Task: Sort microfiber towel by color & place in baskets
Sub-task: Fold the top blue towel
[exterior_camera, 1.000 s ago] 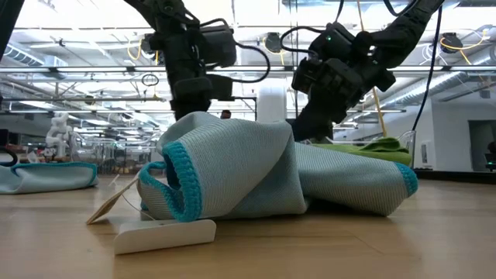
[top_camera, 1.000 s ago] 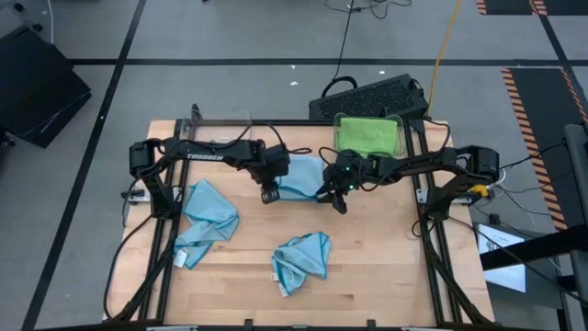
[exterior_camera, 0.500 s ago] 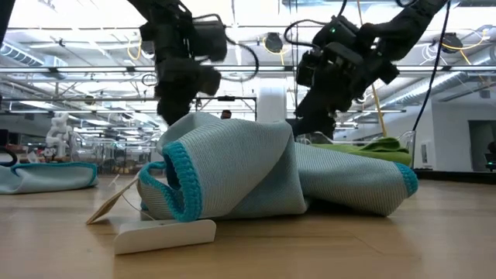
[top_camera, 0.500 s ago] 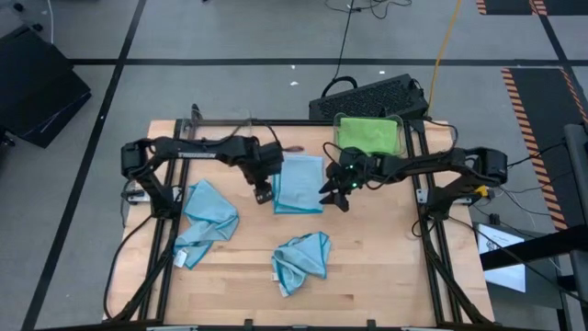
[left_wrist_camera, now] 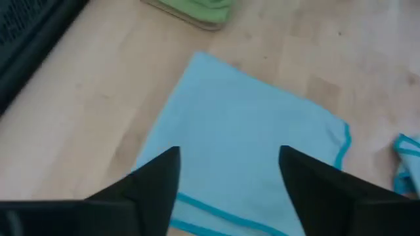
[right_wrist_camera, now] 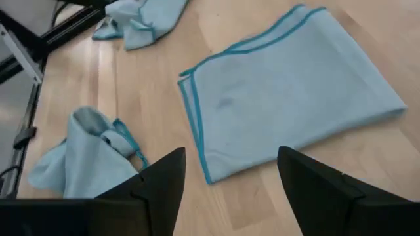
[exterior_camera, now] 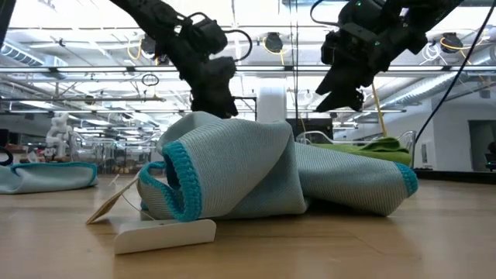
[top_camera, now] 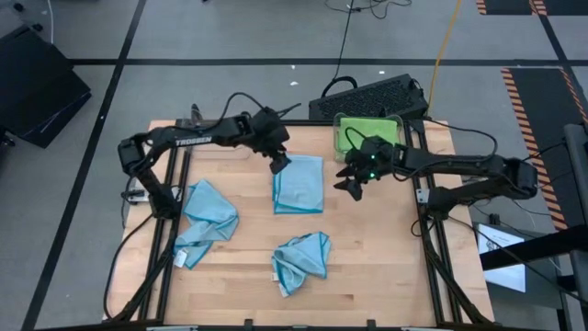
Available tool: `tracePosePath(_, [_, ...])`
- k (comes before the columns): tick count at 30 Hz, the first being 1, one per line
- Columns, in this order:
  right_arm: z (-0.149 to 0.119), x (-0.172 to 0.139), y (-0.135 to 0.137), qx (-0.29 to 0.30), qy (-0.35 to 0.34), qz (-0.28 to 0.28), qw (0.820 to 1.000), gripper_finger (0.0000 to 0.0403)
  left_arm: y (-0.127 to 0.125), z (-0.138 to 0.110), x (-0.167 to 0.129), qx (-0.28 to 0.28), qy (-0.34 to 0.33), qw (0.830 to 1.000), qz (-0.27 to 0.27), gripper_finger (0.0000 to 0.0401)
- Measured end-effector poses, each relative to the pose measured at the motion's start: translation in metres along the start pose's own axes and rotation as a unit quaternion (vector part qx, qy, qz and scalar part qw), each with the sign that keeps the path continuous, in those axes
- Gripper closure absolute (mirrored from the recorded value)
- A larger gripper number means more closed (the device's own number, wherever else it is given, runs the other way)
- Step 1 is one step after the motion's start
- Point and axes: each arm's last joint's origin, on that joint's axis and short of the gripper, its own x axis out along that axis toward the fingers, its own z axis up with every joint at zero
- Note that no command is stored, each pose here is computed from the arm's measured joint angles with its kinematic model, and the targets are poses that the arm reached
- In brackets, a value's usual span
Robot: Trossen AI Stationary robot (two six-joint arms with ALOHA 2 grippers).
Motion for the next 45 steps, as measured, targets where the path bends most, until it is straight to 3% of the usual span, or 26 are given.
tracePosePath(4, [-0.004, -0.006, -0.003, 0.019, 0.019, -0.009, 1.000, 0.0167, 0.012, 0.006, 0.014, 0.030, -0.004, 0.999, 0.015, 0.0091])
tracePosePath(8, [-0.008, -0.008, -0.003, 0.021, 0.035, -0.014, 0.999, 0.0167, 0.024, 0.008, 0.041, 0.060, 0.027, 0.998, 0.016, 0.0074])
tracePosePath(15, [-0.009, -0.008, -0.005, 0.025, 0.042, -0.016, 0.999, 0.0167, 0.036, 0.013, 0.084, 0.098, 0.089, 0.991, 0.013, 0.0094])
tracePosePath(22, [-0.014, -0.009, -0.005, 0.034, 0.068, -0.012, 0.997, 0.0167, 0.046, 0.006, 0.098, 0.087, 0.143, 0.986, 0.004, 0.0127])
tracePosePath(28, [-0.014, -0.009, -0.006, 0.029, 0.071, -0.013, 0.997, 0.0167, 0.046, -0.007, 0.093, 0.095, 0.208, 0.973, -0.011, 0.0163])
tracePosePath(37, [-0.011, -0.013, -0.017, 0.038, 0.060, -0.029, 0.997, 0.0167, 0.041, -0.013, 0.092, 0.111, 0.239, 0.964, -0.024, 0.0232])
tracePosePath(41, [-0.011, -0.014, -0.019, 0.041, 0.058, -0.033, 0.997, 0.0167, 0.028, -0.018, 0.092, 0.142, 0.272, 0.951, -0.033, 0.0288])
tracePosePath(45, [-0.008, -0.014, -0.019, 0.038, 0.045, -0.031, 0.998, 0.0167, 0.008, -0.019, 0.097, 0.198, 0.277, 0.940, -0.037, 0.0378])
